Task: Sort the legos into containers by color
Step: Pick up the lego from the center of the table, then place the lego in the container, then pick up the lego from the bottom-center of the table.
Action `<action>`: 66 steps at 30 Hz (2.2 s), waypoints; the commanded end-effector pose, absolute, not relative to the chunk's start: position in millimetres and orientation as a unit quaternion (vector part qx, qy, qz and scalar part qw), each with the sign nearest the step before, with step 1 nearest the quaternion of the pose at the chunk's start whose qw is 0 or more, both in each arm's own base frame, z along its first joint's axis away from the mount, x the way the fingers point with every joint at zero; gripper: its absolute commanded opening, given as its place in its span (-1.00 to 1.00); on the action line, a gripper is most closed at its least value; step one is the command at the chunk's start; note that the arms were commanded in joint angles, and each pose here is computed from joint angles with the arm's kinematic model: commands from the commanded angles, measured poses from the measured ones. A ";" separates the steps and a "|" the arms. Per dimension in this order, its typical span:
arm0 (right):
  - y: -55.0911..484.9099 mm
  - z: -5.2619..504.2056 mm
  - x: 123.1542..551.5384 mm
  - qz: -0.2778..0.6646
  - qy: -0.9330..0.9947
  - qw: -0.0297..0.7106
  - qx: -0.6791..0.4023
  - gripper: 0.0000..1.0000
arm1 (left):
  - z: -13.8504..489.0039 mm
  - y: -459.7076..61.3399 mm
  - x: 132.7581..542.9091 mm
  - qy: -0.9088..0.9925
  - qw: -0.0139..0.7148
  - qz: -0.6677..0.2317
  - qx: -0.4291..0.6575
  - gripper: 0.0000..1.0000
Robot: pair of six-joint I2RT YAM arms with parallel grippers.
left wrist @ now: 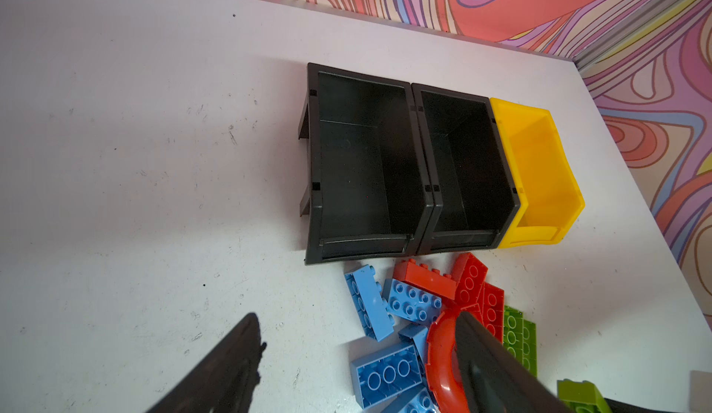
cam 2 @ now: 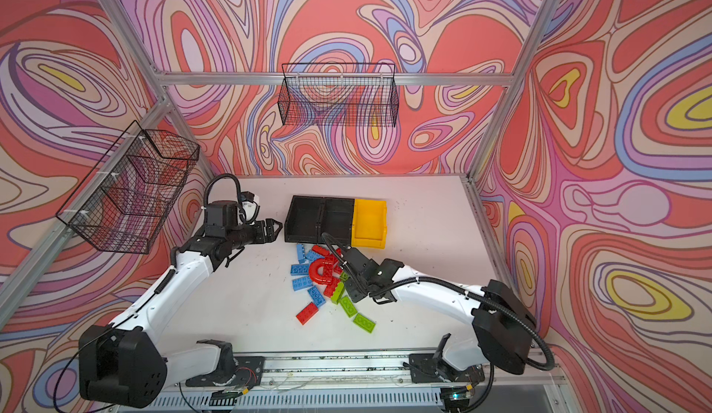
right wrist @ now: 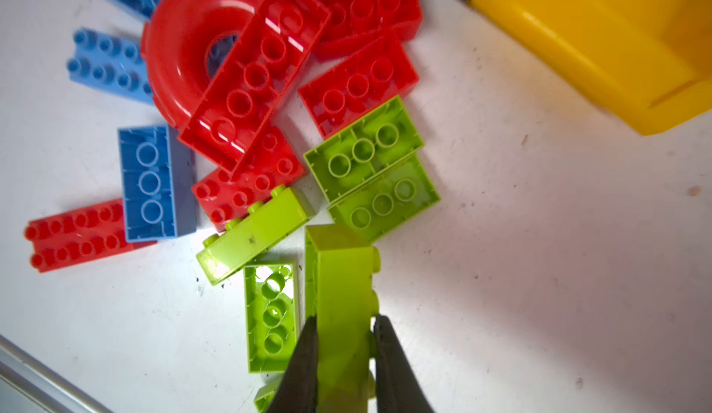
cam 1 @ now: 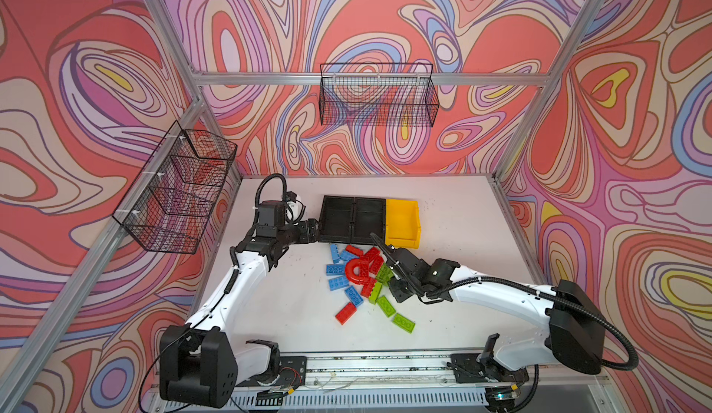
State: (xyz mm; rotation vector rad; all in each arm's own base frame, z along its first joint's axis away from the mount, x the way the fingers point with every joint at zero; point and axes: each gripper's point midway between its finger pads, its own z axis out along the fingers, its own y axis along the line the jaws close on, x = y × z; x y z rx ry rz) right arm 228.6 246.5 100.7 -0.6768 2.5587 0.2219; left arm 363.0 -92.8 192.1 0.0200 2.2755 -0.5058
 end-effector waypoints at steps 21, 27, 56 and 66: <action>202.0 102.0 449.7 0.045 0.946 0.321 -0.009 -0.79 | 207.5 -98.7 360.9 0.885 0.411 -0.216 0.031 0.63; 203.6 81.2 468.8 0.058 0.947 0.317 -0.004 -0.68 | 206.6 -99.3 362.4 0.886 0.409 -0.216 0.032 0.64; 201.2 184.5 346.3 0.073 0.943 0.323 -0.043 -0.11 | 205.7 -105.5 369.4 0.882 0.405 -0.238 0.026 0.64; 274.1 100.8 196.4 0.108 0.951 0.188 -0.220 0.00 | 203.5 -106.5 371.3 0.883 0.402 -0.240 0.025 0.64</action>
